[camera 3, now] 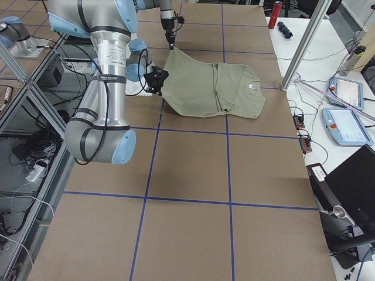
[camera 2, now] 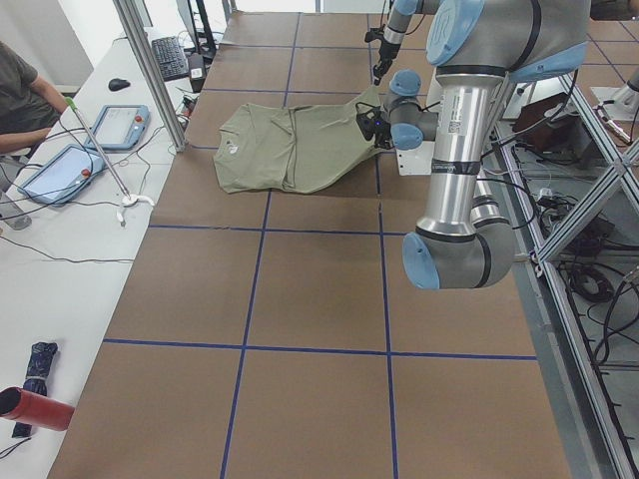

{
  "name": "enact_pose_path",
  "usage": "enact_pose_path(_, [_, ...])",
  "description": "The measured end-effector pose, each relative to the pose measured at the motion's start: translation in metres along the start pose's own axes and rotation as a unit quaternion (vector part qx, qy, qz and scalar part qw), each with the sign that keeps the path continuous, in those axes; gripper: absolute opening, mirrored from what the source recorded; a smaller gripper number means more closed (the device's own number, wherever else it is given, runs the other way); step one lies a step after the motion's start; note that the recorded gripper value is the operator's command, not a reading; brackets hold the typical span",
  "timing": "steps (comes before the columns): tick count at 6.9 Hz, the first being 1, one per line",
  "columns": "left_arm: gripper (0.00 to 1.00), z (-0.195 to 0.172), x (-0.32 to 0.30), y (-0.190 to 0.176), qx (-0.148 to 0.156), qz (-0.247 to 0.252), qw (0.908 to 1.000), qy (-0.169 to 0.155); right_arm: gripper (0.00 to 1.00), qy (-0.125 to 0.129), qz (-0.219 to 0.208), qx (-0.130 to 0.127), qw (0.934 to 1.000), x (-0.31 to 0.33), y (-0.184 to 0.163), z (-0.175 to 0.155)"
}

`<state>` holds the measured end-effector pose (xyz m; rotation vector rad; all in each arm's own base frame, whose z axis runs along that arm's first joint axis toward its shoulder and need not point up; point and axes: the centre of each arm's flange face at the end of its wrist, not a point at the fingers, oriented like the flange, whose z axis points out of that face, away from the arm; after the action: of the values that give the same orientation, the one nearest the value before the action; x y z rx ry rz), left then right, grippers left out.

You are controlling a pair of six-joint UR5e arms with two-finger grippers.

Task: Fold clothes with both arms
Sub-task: 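Lift both hem corners and fold them toward the collar with both grippers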

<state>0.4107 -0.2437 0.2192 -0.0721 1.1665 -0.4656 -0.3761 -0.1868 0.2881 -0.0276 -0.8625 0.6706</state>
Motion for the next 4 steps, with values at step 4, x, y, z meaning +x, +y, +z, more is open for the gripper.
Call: enact_pose_path(4, [0.00,0.040,0.053,-0.185,0.136,0.084,0.9866,-0.034,0.00,0.007,-0.031,0.040,0.9987,-0.117,-0.121,0.041])
